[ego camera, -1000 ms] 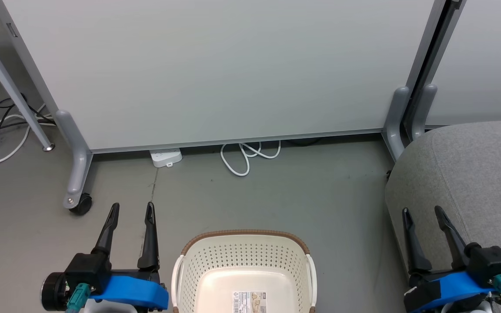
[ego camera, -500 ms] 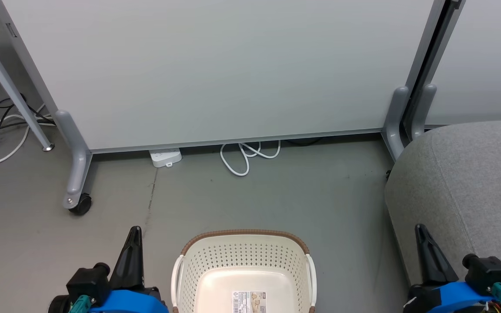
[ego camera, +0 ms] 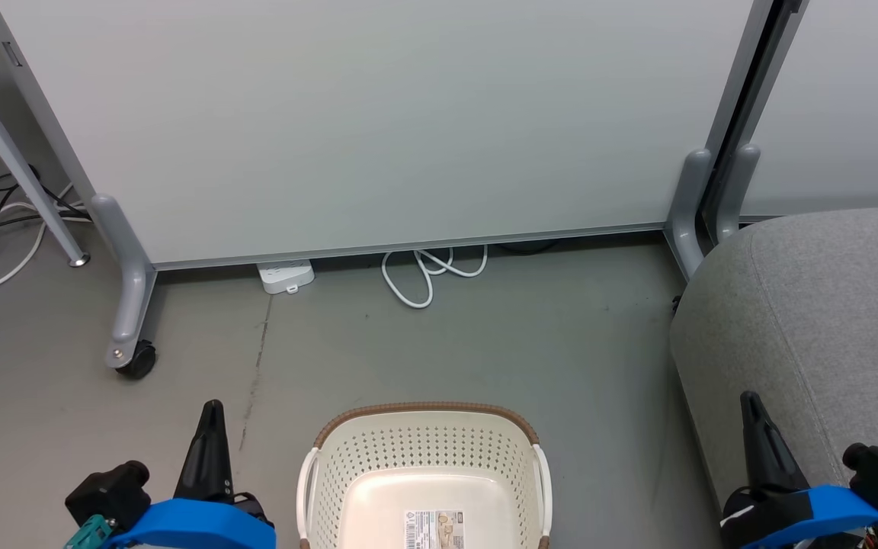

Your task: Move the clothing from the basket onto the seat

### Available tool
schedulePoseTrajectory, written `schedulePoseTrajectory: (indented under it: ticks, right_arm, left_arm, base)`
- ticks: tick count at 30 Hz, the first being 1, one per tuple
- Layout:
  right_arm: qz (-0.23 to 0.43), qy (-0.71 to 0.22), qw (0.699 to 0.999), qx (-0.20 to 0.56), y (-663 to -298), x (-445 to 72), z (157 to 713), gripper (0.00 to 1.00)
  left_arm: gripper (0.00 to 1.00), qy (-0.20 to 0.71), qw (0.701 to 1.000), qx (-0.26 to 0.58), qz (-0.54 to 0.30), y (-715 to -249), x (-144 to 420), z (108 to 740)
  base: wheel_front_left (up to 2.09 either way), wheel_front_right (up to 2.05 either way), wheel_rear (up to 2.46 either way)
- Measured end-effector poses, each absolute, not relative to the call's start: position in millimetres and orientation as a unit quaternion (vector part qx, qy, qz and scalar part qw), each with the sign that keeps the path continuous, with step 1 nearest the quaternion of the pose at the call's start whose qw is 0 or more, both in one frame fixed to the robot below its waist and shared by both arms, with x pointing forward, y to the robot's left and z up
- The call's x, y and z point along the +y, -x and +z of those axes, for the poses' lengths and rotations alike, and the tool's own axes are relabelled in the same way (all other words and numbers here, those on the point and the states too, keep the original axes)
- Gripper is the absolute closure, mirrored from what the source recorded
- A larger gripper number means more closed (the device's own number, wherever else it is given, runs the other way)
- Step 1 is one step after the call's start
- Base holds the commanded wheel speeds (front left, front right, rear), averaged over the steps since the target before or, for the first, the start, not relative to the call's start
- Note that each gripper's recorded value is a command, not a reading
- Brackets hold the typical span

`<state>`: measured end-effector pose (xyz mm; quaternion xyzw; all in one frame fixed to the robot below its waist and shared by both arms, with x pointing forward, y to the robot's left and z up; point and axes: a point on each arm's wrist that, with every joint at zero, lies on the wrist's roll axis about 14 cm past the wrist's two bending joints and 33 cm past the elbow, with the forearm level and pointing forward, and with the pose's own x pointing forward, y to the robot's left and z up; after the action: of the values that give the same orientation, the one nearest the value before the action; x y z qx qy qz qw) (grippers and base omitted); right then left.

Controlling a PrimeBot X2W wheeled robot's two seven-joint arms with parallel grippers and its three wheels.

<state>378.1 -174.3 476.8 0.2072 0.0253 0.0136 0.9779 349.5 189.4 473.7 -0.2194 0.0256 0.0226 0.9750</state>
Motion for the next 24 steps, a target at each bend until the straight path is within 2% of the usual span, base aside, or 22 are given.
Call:
schedulePoseTrajectory:
  ticks: [24]
  right_arm:
    - [-0.016, -0.380, 0.924, 0.034, -379.9, -184.8, 477.8, 1.00]
  left_arm:
    - [1.00, 0.389, 0.920, 0.027, 0.043, -360.6, 199.9, 478.4]
  base:
    - [0.00, 0.00, 0.00]
